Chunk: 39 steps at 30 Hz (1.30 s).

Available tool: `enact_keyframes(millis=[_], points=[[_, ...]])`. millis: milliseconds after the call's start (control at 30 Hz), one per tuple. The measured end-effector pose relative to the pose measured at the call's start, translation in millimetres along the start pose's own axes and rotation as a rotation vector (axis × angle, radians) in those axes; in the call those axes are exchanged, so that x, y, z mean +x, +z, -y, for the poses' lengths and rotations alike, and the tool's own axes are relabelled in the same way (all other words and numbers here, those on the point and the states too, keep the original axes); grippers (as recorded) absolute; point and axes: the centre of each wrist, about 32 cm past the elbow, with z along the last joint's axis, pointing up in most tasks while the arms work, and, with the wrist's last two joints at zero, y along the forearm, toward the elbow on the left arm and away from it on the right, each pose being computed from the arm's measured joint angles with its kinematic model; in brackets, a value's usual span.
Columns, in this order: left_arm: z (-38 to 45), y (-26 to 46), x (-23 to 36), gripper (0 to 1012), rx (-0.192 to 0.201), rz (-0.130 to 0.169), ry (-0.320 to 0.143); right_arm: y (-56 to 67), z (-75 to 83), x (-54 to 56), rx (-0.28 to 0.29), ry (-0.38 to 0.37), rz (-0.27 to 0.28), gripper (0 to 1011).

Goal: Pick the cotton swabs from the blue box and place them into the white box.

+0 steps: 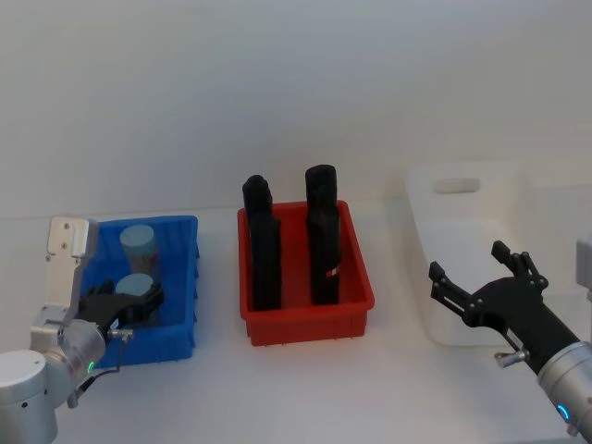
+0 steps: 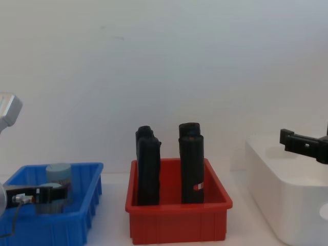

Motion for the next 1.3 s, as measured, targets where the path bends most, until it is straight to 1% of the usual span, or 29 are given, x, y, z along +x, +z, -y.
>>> enact_keyframes(millis=[100,133,200,233,267,333,500,600,733,833,867,900,933,1000,1033,1133,1167,1200,1233,1300], points=[[0.7,-0.3,0.1,816,0.000,-0.002,0.000,0.0,0.0,0.0,0.000,0.000,0.000,1001],[0.9,-0.4,0.2,763,0.000,-0.003,0.000,0.0,0.0,0.0,0.000,0.000,0.000,1001],[1.1,-0.2,0.2,730,-0.001,-0.004,0.001,0.0,0.0,0.0,0.000,0.000,0.000,1001],[1.1,-0.1,0.4,679,-0.002,-0.004,0.001,0.0,0.0,0.0,0.000,0.000,0.000,1001],[1.1,-0.1,0.4,669,-0.002,-0.004,0.001,0.0,0.0,0.0,0.000,0.000,0.000,1001],[1.0,0.3,0.4,663,-0.003,-0.004,0.001,0.0,0.0,0.0,0.000,0.000,0.000,1001],[-1.0,3.8,-0.5,663,-0.015,0.005,-0.002,0.0,0.0,0.0,0.000,0.000,0.000,1001],[-3.0,7.8,-1.6,663,-0.026,0.016,-0.009,0.0,0.0,0.0,0.000,0.000,0.000,1001],[-6.4,14.9,-3.5,663,-0.046,0.033,-0.026,0.0,0.0,0.0,0.000,0.000,0.000,1001],[-10.9,24.8,-6.4,663,-0.072,0.055,-0.050,0.0,0.0,0.0,0.000,0.000,0.000,1002],[-10.9,24.8,-6.4,663,-0.072,0.055,-0.050,0.0,0.0,0.0,0.000,0.000,0.000,1001],[-12.7,29.1,-7.8,663,-0.082,0.065,-0.063,0.0,0.0,0.0,0.000,0.000,0.000,1001],[-13.7,31.5,-8.6,663,-0.087,0.071,-0.070,0.0,0.0,0.0,0.000,0.000,0.000,1002],[-17.0,39.1,-11.2,663,-0.103,0.088,-0.091,0.0,0.0,0.0,0.000,0.000,0.000,1001],[-18.0,41.6,-12.1,663,-0.106,0.094,-0.099,0.0,0.0,0.0,0.000,0.000,0.000,1001],[-22.5,52.5,-16.1,663,-0.124,0.116,-0.131,0.0,0.0,0.0,0.000,0.000,0.000,1001],[-24.6,57.5,-18.1,663,-0.127,0.127,-0.147,0.0,0.0,0.0,0.000,0.000,0.000,1001],[-25.6,59.9,-19.1,663,-0.129,0.132,-0.153,0.0,0.0,0.0,0.000,0.000,0.000,1002],[-28.0,66.0,-21.5,663,-0.132,0.144,-0.171,0.0,0.0,0.0,0.000,0.000,0.000,1002],[-30.0,71.4,-23.7,663,-0.133,0.154,-0.186,0.0,0.0,0.0,0.000,0.000,0.000,1002]])
